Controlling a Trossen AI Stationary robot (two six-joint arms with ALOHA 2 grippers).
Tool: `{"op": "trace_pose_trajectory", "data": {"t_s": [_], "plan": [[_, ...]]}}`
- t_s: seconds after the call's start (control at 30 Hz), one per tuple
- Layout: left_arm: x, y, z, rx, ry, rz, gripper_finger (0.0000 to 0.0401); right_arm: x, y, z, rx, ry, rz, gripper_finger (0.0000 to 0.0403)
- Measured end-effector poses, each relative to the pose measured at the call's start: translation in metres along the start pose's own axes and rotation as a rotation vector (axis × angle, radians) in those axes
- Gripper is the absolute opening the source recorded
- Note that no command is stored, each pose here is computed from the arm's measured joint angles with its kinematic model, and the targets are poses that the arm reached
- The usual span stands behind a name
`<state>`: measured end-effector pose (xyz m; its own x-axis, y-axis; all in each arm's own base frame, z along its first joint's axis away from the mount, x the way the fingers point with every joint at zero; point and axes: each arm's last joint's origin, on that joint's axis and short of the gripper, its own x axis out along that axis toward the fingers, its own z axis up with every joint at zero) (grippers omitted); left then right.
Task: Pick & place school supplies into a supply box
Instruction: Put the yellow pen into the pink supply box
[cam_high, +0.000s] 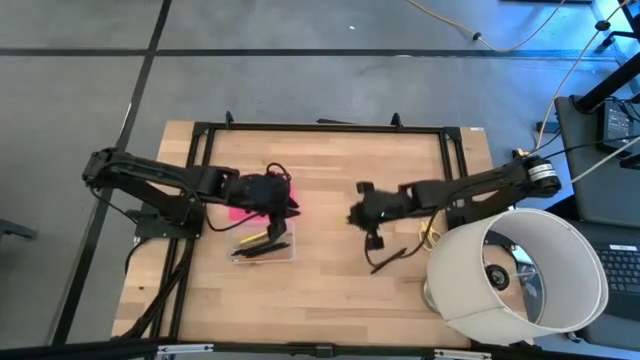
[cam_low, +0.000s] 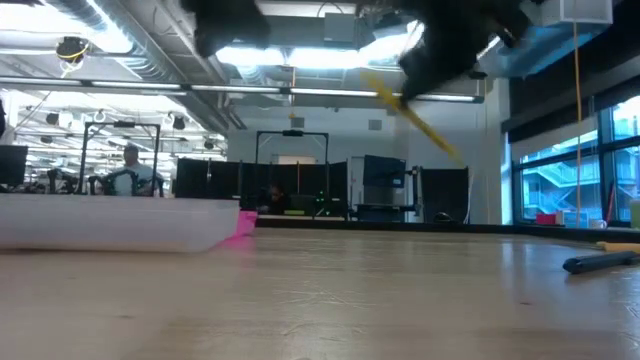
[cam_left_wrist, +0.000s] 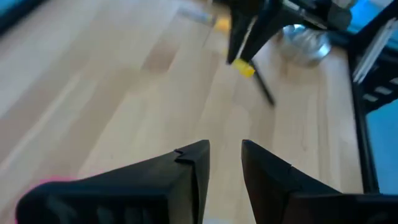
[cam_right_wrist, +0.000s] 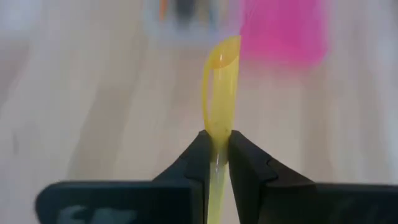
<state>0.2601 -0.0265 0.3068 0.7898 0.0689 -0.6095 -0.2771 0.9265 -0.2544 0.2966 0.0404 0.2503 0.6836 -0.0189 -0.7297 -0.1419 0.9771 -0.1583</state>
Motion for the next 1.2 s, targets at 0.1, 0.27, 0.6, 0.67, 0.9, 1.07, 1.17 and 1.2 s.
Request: {"op": "trace_pose_trajectory", "data": {"t_s": [0.1, 0.27, 0.6, 0.67, 0.9, 1.07, 1.17, 1.2], "plan": [[-0.001, 0.000, 0.008, 0.051, -0.077, -0.024, 0.0086, -0.018, -0.012, 0.025, 0.034, -0.162, -0.033, 0.0045], [0.000, -0.003, 0.024, 0.137, -0.231, -0.061, 0.0091, -0.045, -0.021, 0.058, 0.056, -0.357, -0.061, 0.0046], [0.002, 0.003, 0.037, 0.203, -0.330, -0.053, 0.0161, -0.061, -0.025, 0.077, 0.038, -0.446, -0.075, 0.0046], [0.004, 0.005, 0.038, 0.203, -0.317, -0.075, 0.0177, -0.062, -0.025, 0.078, 0.039, -0.459, -0.077, 0.0047], [0.004, 0.004, 0.045, 0.172, -0.367, -0.171, 0.0204, -0.064, -0.026, 0.082, 0.048, -0.504, -0.104, 0.0047], [0.001, 0.001, 0.050, 0.169, -0.434, -0.199, 0.0204, -0.064, -0.027, 0.082, 0.052, -0.507, -0.115, 0.0047], [-0.001, -0.001, 0.053, 0.184, -0.467, -0.234, 0.0202, -0.064, -0.027, 0.082, 0.056, -0.507, -0.115, 0.0047], [-0.002, -0.001, 0.054, 0.191, -0.480, -0.248, 0.0202, -0.064, -0.027, 0.082, 0.056, -0.507, -0.116, 0.0047]]}}
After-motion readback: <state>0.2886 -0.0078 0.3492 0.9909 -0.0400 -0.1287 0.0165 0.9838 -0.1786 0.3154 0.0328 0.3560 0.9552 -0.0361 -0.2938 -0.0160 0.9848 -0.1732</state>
